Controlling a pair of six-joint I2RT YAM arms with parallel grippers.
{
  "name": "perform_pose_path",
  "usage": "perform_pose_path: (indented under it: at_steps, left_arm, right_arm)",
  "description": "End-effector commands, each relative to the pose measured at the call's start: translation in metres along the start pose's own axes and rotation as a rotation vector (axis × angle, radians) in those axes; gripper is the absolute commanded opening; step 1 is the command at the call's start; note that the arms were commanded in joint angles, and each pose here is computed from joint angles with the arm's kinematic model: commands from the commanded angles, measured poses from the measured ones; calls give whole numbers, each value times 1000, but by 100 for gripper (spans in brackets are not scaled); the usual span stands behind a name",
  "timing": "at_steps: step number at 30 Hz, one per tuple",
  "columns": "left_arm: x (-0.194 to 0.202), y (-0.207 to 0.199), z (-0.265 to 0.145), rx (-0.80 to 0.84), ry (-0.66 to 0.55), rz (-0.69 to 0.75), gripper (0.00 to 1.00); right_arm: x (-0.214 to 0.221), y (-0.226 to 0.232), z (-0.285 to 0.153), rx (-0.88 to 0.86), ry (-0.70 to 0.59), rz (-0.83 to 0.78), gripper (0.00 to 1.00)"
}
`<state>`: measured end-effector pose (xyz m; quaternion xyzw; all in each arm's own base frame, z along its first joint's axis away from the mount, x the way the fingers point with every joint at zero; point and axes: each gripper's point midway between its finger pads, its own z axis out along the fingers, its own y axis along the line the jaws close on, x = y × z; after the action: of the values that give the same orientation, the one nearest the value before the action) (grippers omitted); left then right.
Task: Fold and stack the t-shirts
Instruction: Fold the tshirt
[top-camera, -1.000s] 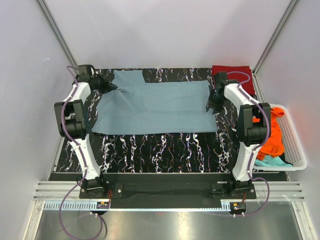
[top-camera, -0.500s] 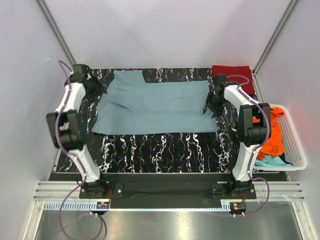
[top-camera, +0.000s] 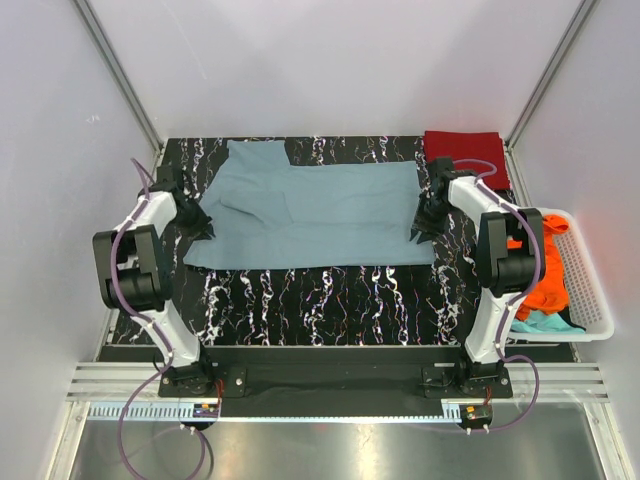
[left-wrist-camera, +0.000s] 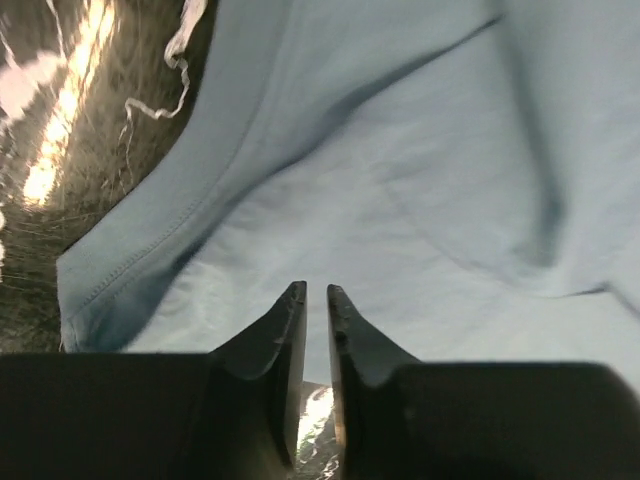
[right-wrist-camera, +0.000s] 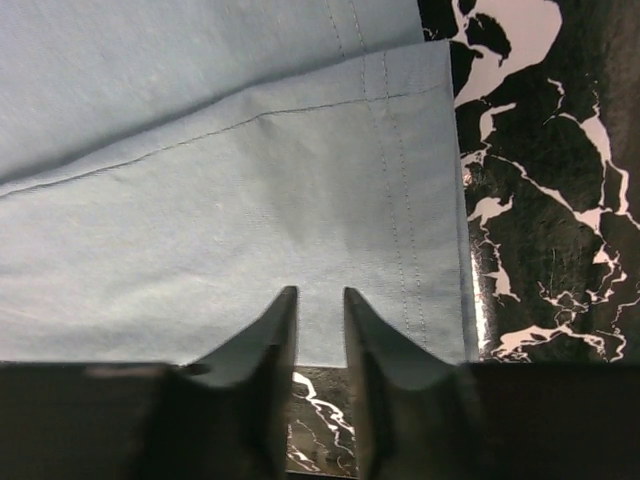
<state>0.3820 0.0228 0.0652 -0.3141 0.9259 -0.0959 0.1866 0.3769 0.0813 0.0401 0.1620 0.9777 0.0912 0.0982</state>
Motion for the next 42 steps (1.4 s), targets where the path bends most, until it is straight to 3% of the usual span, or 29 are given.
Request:
perform_pose_path:
  at_steps: [1, 3, 13, 18, 22, 28, 32, 35, 36, 40, 42]
  left_arm:
    - [-7, 5, 4, 38, -4, -49, 16]
    - [-3, 11, 4, 32, 5, -71, 15]
    - [34, 77, 27, -136, 124, -187, 15]
    - [50, 110, 27, -183, 175, -310, 12]
    - [50, 109, 12, -151, 158, -315, 9]
    - [36, 55, -35, 23, 37, -198, 16]
    - [31, 17, -52, 121, 3, -127, 19]
    - [29, 5, -41, 156, 12, -112, 19]
    - [30, 5, -35, 155, 27, -115, 18]
    - [36, 24, -5, 82, 95, -126, 13]
    - [36, 35, -1, 51, 97, -128, 13]
  right_arm:
    - [-4, 4, -11, -30, -37, -16, 28]
    - [0, 1, -7, -21, -25, -16, 23]
    - [19, -13, 0, 17, -9, 19, 23]
    - [31, -45, 6, 150, -19, 46, 32]
    - [26, -55, -6, 201, -55, 14, 38]
    - [22, 7, -45, -55, -126, 14, 47]
    - [46, 95, -46, -282, -37, -110, 49]
    - [83, 154, -27, -404, 106, -186, 45]
    - [90, 160, -12, -399, 145, -178, 36]
    - [106, 183, 4, -401, 188, -216, 14]
    - [106, 181, 10, -387, 190, -216, 11]
